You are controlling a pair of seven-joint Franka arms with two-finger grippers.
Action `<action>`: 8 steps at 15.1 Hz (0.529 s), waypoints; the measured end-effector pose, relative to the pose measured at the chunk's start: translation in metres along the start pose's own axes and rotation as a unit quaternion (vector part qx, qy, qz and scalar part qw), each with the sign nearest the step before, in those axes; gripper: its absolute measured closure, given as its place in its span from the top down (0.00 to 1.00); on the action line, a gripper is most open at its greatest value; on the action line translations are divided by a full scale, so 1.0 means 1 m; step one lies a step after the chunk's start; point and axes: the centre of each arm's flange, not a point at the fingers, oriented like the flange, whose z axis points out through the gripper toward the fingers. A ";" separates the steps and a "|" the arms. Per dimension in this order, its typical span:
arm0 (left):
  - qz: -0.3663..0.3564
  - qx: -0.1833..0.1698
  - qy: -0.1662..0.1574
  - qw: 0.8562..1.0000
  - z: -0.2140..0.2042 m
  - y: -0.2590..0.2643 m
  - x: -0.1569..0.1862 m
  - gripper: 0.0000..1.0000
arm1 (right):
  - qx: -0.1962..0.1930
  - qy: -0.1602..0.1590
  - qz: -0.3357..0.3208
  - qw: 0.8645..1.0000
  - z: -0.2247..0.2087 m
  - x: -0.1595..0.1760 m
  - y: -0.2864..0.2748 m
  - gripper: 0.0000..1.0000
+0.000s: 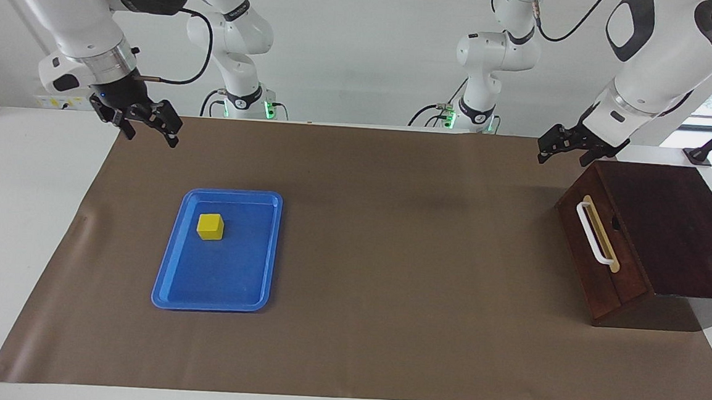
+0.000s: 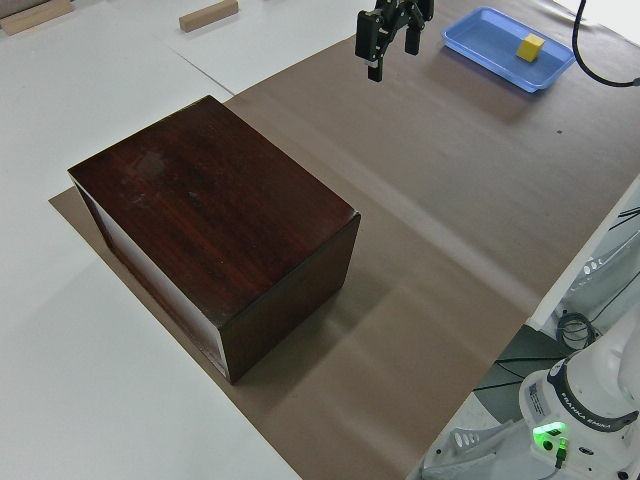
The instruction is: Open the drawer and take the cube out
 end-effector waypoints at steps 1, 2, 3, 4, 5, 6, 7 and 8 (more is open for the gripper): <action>0.000 0.000 -0.001 1.000 0.001 0.000 0.000 1.00 | 0.000 -0.002 -0.018 1.000 0.002 -0.001 0.000 1.00; 0.000 0.000 -0.003 1.000 0.003 0.000 0.000 1.00 | 0.000 -0.004 -0.028 1.000 0.003 -0.001 0.000 1.00; 0.000 0.000 -0.004 1.000 0.004 -0.001 0.000 1.00 | 0.000 -0.005 -0.033 0.999 0.004 -0.002 0.000 1.00; 0.000 0.000 -0.004 1.000 0.004 -0.001 0.000 1.00 | -0.001 -0.006 -0.036 0.999 0.004 -0.003 0.000 1.00; -0.001 0.000 -0.004 1.000 0.004 -0.002 0.000 1.00 | -0.001 -0.011 -0.037 0.999 0.005 -0.004 0.000 1.00; -0.002 0.000 -0.003 1.000 0.004 -0.003 0.000 1.00 | -0.001 -0.013 -0.038 0.999 0.006 -0.005 -0.001 1.00; -0.003 0.000 -0.003 1.000 0.004 -0.004 0.000 1.00 | -0.001 -0.015 -0.040 0.999 0.007 -0.006 -0.001 1.00; -0.003 0.000 -0.003 1.000 0.003 -0.005 0.000 1.00 | -0.002 -0.016 -0.041 0.999 0.008 -0.007 -0.002 1.00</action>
